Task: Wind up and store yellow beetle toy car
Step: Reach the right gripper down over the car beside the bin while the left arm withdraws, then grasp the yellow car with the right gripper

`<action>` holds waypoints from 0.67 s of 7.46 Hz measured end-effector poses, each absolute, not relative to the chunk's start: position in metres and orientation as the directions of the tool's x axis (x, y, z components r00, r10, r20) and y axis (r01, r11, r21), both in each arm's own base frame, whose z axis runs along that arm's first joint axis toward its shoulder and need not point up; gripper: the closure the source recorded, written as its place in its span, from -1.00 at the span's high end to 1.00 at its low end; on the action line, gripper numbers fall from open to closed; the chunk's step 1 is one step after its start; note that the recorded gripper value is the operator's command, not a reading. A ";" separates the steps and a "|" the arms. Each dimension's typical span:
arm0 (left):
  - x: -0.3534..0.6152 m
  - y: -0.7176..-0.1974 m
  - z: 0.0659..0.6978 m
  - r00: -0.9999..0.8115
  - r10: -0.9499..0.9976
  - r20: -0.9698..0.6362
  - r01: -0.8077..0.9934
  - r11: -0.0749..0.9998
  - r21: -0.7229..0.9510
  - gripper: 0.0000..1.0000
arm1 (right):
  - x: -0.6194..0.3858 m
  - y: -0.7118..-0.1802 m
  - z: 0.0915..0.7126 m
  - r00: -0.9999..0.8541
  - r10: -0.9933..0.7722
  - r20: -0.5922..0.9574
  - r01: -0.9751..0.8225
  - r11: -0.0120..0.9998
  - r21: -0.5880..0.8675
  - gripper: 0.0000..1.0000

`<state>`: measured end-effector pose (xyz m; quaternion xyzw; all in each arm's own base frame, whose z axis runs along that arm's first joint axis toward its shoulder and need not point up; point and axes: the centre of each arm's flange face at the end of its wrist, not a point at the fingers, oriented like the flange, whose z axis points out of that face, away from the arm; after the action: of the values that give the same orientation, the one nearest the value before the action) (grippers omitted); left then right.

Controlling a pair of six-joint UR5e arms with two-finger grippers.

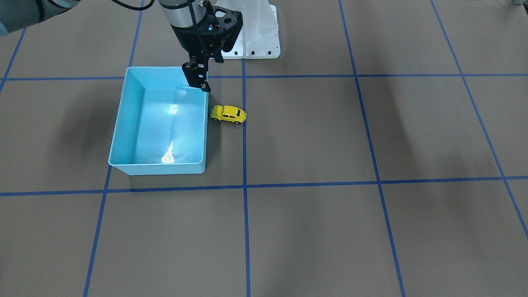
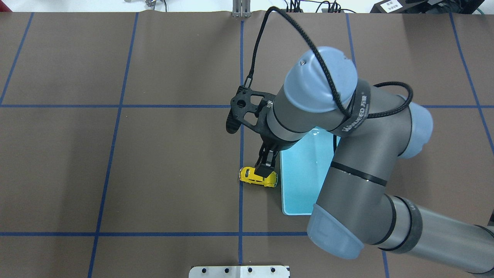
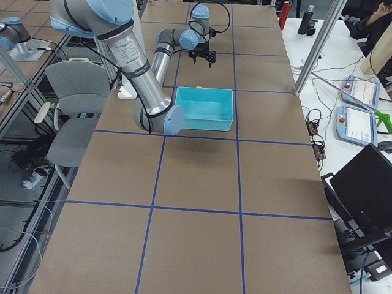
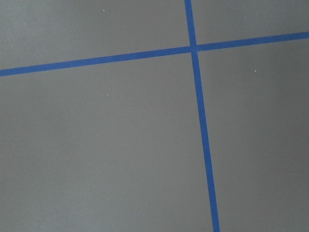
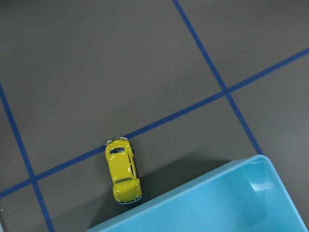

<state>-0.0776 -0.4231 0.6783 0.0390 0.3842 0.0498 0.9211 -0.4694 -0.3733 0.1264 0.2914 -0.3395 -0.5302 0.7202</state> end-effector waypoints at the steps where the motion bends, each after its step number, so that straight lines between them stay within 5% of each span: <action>1: -0.078 -0.423 0.678 0.700 0.122 -0.704 -0.062 0.992 0.110 1.00 | -0.493 -0.363 0.137 0.179 -0.974 0.142 0.587 0.222 0.779 1.00; 5: -0.078 -0.423 0.679 0.701 0.122 -0.703 -0.063 0.992 0.110 1.00 | -0.542 -0.346 0.184 0.124 -0.991 0.055 0.660 0.124 0.741 1.00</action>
<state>-0.0777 -0.4232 0.6786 0.0388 0.3835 0.0502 0.9214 -0.5419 -0.3460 0.1843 0.2876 -0.2876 -0.5962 0.6922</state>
